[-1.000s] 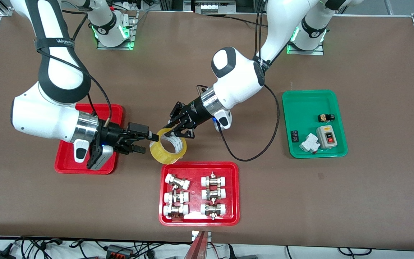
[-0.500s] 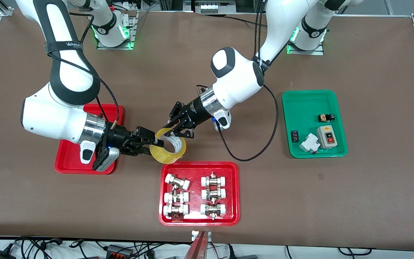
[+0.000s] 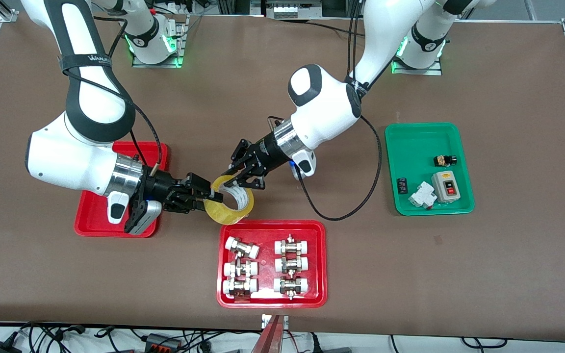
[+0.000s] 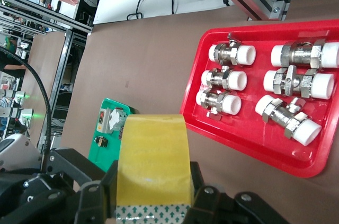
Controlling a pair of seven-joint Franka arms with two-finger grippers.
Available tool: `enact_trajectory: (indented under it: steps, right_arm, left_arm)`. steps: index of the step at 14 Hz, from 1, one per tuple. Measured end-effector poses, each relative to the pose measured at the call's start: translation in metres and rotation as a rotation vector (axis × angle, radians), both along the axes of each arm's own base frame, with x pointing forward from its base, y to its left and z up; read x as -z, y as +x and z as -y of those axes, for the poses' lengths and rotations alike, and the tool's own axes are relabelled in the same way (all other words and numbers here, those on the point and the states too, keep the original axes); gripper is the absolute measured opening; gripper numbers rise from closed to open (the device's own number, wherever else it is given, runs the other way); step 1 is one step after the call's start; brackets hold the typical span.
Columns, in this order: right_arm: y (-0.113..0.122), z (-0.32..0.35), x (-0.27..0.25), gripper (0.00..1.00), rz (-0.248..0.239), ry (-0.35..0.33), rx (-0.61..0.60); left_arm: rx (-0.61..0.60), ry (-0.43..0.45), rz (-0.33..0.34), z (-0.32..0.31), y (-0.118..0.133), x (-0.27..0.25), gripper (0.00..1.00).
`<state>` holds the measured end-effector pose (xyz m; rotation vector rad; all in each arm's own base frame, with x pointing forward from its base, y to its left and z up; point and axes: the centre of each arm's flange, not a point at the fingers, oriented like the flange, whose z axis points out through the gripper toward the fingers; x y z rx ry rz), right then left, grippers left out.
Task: Left arm passes tape to right arm into tray
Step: 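Carry the tape with the right gripper while the left gripper withdraws, then lower the tape into the empty red tray and open the right gripper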
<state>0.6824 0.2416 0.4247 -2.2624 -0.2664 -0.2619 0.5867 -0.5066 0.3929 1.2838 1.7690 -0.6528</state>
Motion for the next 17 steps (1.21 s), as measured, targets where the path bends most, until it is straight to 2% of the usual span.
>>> enact_trajectory:
  steps: [3, 5, 7, 10, 12, 14, 17]
  right_arm:
    - [0.002, 0.0, -0.002, 0.54, 0.01, 0.001, 0.011]
    - [0.004, 0.001, -0.007, 0.54, 0.019, 0.005, 0.015]
    - [0.005, 0.012, -0.005, 0.54, 0.0, 0.003, 0.011]
    - [0.008, 0.072, 0.005, 0.54, -0.103, 0.01, -0.031]
    - [0.007, 0.137, 0.015, 0.54, -0.154, -0.009, -0.073]
    - [0.0, 0.207, 0.034, 0.54, -0.176, -0.022, -0.114]
    - [-0.02, 0.289, 0.094, 0.54, -0.184, -0.045, -0.189]
  left_arm:
    - [-0.019, 0.024, 0.03, -0.015, 0.014, -0.002, 0.6]
    - [-0.012, 0.088, 0.111, -0.034, 0.029, -0.017, 0.82]
    - [0.032, 0.197, 0.194, -0.067, 0.053, -0.034, 0.99]
    - [0.19, 0.409, 0.221, -0.129, 0.084, -0.052, 1.0]
    - [0.356, 0.53, 0.234, -0.178, 0.093, -0.071, 1.0]
    - [0.556, 0.59, 0.285, -0.224, 0.094, -0.086, 1.0]
    - [0.853, 0.611, 0.319, -0.283, 0.085, -0.099, 1.0]
